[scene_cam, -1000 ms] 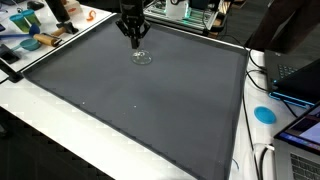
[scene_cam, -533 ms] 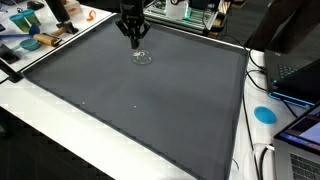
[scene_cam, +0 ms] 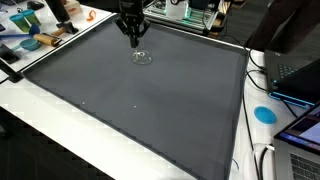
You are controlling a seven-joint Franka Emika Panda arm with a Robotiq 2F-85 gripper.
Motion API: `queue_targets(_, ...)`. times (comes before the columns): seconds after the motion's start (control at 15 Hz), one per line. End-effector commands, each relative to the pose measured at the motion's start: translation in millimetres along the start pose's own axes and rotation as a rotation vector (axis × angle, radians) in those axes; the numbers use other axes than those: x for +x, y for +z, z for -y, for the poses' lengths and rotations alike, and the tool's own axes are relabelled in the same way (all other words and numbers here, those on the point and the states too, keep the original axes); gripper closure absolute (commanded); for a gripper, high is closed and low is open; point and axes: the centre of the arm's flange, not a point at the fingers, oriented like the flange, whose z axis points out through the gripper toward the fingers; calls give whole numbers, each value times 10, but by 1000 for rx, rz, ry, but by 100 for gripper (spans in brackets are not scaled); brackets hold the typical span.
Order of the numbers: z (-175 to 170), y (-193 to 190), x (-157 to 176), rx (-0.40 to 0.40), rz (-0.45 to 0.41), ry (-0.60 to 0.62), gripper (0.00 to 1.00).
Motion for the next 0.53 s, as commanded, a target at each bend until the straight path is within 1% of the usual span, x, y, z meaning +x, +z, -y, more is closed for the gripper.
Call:
queue_targets(0.0,16,-290,4,-13,-3,-11,97)
queue_targets(0.13,36,-434,29,-24,-12,-18,97)
queue_targets(0.2,2,-248,55,-9,-22,-8,87)
queue_targets(0.33,5,-371,75,-13,-31,-12,87)
queue_targets(0.47,5,-407,77,-15,-34,-13,87)
